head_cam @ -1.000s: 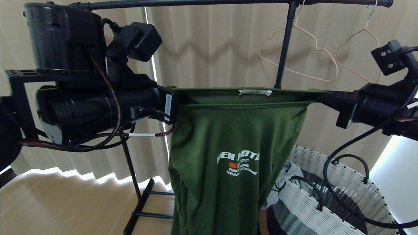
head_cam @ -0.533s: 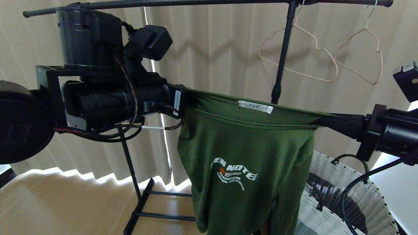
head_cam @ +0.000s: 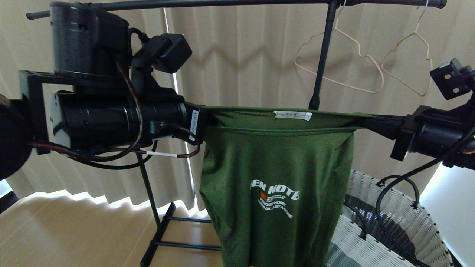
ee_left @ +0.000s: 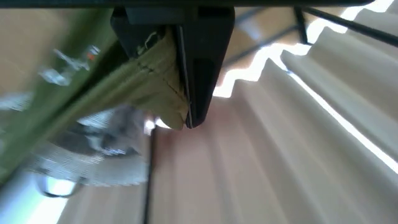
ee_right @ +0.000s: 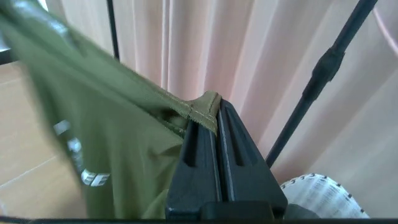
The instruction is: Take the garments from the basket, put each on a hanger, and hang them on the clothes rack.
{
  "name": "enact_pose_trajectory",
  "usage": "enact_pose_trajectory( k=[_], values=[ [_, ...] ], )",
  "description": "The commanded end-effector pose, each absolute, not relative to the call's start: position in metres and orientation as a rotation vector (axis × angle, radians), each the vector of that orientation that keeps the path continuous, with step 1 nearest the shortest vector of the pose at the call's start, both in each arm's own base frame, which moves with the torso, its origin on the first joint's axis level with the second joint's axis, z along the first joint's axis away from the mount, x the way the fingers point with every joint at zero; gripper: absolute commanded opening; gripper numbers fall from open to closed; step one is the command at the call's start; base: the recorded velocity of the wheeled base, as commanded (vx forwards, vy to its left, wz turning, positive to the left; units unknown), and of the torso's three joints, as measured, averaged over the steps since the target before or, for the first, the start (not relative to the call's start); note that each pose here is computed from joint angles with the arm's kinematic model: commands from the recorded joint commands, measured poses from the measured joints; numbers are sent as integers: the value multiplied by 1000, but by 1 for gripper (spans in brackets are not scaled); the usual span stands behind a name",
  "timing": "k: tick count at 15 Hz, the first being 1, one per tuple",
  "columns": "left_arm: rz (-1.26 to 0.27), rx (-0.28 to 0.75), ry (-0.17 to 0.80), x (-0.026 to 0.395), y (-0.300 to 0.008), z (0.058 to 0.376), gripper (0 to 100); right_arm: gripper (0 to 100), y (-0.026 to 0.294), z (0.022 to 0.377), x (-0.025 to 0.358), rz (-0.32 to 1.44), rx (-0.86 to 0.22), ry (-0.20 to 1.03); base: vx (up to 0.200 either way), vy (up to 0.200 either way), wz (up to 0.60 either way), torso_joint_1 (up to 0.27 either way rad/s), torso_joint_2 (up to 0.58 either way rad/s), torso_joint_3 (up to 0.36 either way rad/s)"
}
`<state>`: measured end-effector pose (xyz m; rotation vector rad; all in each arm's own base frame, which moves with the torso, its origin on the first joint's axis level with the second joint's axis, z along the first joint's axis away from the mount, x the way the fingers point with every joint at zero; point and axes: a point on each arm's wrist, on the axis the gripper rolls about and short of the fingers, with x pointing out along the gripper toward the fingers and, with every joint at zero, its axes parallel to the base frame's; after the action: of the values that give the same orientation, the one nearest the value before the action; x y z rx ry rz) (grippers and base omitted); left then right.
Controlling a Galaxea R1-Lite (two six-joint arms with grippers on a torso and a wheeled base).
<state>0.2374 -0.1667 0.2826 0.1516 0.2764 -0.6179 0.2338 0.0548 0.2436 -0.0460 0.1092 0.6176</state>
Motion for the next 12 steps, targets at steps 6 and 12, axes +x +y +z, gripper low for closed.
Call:
enact_pose_trajectory(
  k=[6, 12],
  values=[
    [-826, 108, 299, 185, -154, 292, 0, 0, 73, 250, 271, 651, -36, 42, 0, 0, 0, 0, 0, 0],
    [-799, 131, 283, 192, -158, 293, 0, 0, 59, 256, 267, 570, -40, 33, 0, 0, 0, 0, 0, 0]
  ],
)
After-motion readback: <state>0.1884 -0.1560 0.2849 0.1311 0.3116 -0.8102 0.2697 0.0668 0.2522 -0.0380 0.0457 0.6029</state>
